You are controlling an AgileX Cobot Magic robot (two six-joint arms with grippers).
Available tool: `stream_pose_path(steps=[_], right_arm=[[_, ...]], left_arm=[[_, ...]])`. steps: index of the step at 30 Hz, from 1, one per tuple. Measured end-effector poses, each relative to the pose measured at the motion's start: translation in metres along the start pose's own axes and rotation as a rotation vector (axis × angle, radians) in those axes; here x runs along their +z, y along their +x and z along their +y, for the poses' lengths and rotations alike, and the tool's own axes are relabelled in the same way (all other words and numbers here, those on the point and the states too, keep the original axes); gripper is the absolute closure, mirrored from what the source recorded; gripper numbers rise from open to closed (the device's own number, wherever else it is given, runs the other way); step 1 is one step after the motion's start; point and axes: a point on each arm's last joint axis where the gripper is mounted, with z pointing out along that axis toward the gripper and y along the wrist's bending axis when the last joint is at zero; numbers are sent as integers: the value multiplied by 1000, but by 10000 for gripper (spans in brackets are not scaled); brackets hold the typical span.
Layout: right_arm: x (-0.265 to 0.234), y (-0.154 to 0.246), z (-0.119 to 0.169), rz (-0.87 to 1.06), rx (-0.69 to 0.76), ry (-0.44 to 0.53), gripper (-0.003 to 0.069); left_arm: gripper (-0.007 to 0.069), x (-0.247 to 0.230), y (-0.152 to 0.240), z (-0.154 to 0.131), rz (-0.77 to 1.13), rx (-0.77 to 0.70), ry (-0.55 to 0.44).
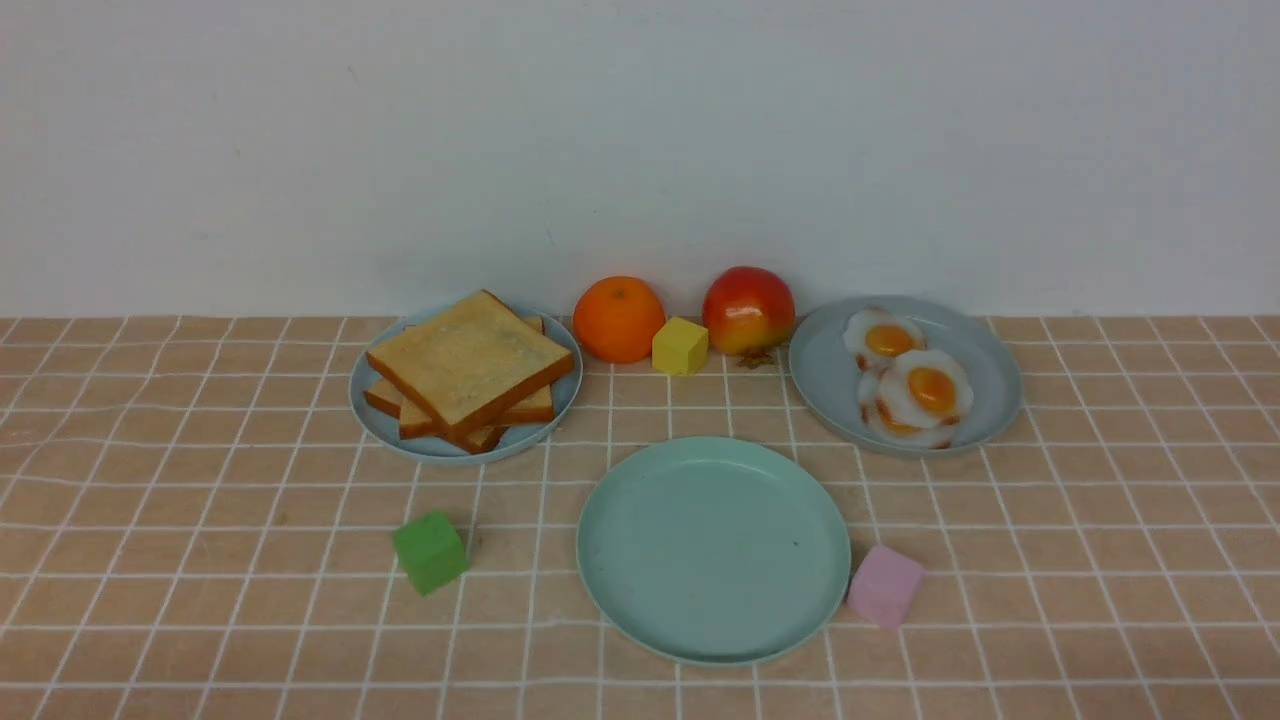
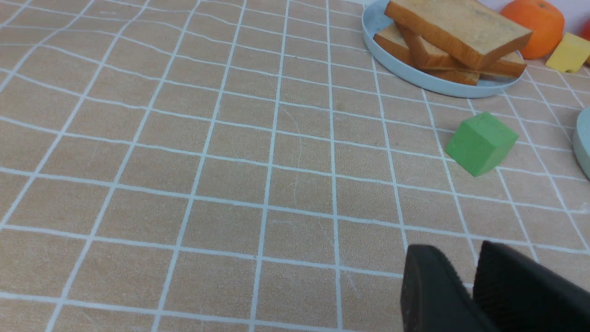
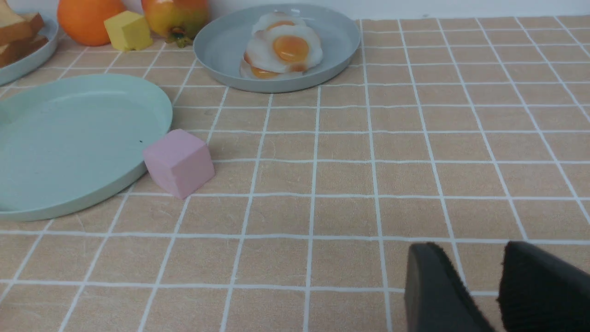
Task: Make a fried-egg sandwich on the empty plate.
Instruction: Use the left arm to grab a slice of bread
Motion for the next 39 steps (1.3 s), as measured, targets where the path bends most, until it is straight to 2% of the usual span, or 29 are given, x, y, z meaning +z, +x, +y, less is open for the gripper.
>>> stream_pose_path(steps=[9, 12, 16, 17, 18, 19, 21, 23, 26, 32, 33, 35, 36, 39], right_arm=[[0, 0, 0, 0, 0, 0, 419], [0, 0, 0, 0, 0, 0, 419], [0, 0, 0, 0, 0, 0, 419], [0, 0, 0, 0, 0, 0, 419], [0, 0, 0, 0, 0, 0, 419], [0, 0, 0, 0, 0, 0, 419], [0, 0, 0, 0, 0, 0, 419], [0, 0, 0, 0, 0, 0, 419], [0, 0, 0, 0, 0, 0, 419], [0, 0, 0, 0, 0, 0, 419], [0, 0, 0, 0, 0, 0, 419], [0, 0, 0, 0, 0, 0, 419], [0, 0, 0, -1, 0, 0, 419], [0, -2, 0, -29, 11, -2, 419]], left_arm=[[451, 0, -2, 0, -23, 7, 1], [449, 0, -9, -2, -97, -69, 29], [445, -4, -26, -6, -268, -494, 141], [445, -4, -27, -6, -275, -515, 146], [442, -6, -33, -5, -332, -690, 188], [442, -7, -33, -5, -339, -695, 190], [442, -9, -39, -3, -403, -815, 218], [444, -10, -41, -4, -402, -847, 227], [484, -15, -52, -10, -361, -812, 241], [638, -15, -105, -31, -142, -439, 172], [638, -9, -112, -36, -41, -346, 155], [638, -5, -123, -42, 72, -251, 158], [638, 4, -134, -50, 206, -155, 180], [638, 23, -146, -68, 437, -31, 278]])
